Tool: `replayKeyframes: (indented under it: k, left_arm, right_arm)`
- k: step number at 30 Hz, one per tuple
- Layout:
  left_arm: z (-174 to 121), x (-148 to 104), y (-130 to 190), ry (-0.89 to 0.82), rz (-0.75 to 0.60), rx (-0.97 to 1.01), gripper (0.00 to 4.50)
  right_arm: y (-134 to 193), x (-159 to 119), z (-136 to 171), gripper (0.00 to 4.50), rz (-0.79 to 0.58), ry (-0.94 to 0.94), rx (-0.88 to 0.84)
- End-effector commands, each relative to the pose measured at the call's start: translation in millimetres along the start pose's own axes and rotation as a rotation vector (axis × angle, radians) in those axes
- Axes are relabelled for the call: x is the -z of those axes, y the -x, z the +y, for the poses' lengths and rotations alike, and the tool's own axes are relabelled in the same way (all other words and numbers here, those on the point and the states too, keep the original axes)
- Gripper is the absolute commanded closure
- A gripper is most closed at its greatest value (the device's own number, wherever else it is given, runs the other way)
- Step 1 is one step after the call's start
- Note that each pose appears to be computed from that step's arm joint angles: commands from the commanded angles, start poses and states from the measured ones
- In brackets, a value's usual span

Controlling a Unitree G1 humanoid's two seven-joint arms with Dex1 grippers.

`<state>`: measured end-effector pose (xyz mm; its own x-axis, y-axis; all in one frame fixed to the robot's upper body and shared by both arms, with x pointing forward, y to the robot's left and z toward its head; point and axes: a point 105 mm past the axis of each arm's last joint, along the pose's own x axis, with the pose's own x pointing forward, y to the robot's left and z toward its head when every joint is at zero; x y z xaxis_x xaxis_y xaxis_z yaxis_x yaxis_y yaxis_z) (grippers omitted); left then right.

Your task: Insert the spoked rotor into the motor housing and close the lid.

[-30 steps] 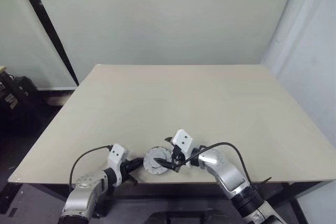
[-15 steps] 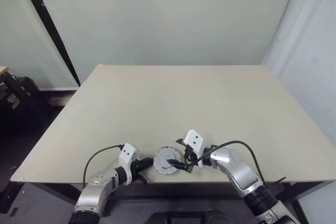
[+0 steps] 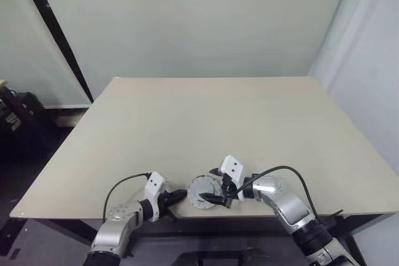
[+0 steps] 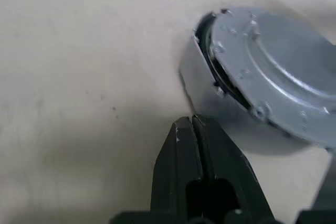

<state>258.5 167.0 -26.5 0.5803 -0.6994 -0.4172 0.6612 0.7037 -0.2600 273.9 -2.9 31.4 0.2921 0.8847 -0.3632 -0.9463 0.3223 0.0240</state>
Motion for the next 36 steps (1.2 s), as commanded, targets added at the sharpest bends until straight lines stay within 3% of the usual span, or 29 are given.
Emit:
replayKeyframes:
  k: [1, 17, 22, 28, 36]
  left_arm:
    - [11.3, -17.2, 19.6, -0.035, -0.039, -0.021, 4.5]
    - [17.0, -27.5, 32.9, -0.058, -0.061, -0.046, 4.5]
    - [14.4, -28.3, 31.4, -0.063, -0.065, -0.039, 4.5]
    - [11.3, -27.4, 27.5, -0.066, -0.064, -0.028, 4.5]
    - [7.3, -29.3, 22.4, -0.071, -0.067, -0.008, 4.5]
  right_arm:
    - [-1.3, -3.9, 0.7, 0.03, -0.021, 0.004, -0.011]
    - [-14.9, 8.2, 1.2, 0.03, 0.003, -0.002, 0.006]
    - [-16.8, 1.6, 1.2, 1.23, -0.037, -0.034, 0.029]
    - [-17.9, -5.5, 0.4, 1.26, -0.069, -0.054, 0.071]
    - [-19.2, 2.0, 0.5, 1.26, -0.009, -0.03, 0.121]
